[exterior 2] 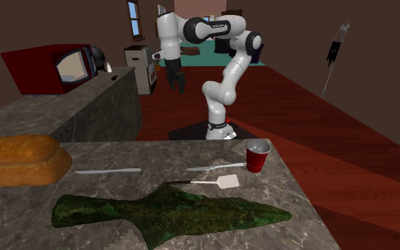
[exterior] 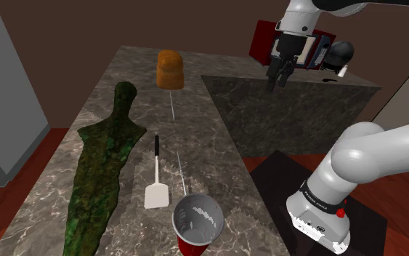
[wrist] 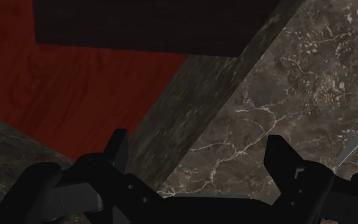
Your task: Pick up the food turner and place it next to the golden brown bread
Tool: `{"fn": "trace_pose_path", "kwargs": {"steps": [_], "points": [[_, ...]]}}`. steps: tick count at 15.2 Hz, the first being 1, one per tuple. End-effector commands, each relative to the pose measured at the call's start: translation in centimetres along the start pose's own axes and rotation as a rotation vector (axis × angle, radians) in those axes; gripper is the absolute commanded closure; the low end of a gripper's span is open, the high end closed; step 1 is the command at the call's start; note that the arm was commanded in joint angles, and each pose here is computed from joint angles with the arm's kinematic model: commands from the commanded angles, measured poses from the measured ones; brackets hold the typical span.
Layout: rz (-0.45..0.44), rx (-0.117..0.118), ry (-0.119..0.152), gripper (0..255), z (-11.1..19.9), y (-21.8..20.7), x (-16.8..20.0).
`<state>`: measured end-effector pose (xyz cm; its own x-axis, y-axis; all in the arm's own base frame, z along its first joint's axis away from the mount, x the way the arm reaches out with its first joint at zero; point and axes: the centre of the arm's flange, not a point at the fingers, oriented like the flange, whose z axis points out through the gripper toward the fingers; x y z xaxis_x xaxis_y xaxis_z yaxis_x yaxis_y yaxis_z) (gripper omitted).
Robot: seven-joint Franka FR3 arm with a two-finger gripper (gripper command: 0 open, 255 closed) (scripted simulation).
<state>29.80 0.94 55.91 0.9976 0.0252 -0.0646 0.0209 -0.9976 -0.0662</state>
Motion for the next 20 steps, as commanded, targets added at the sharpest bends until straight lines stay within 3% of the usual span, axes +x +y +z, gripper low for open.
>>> {"fn": "trace_pose_path", "kwargs": {"steps": [1,20], "points": [[0.0,0.0,0.0,0,0.0,0.0,0.0],[0.329,-0.036,0.082,0,11.1,-22.7,3.6]]}}
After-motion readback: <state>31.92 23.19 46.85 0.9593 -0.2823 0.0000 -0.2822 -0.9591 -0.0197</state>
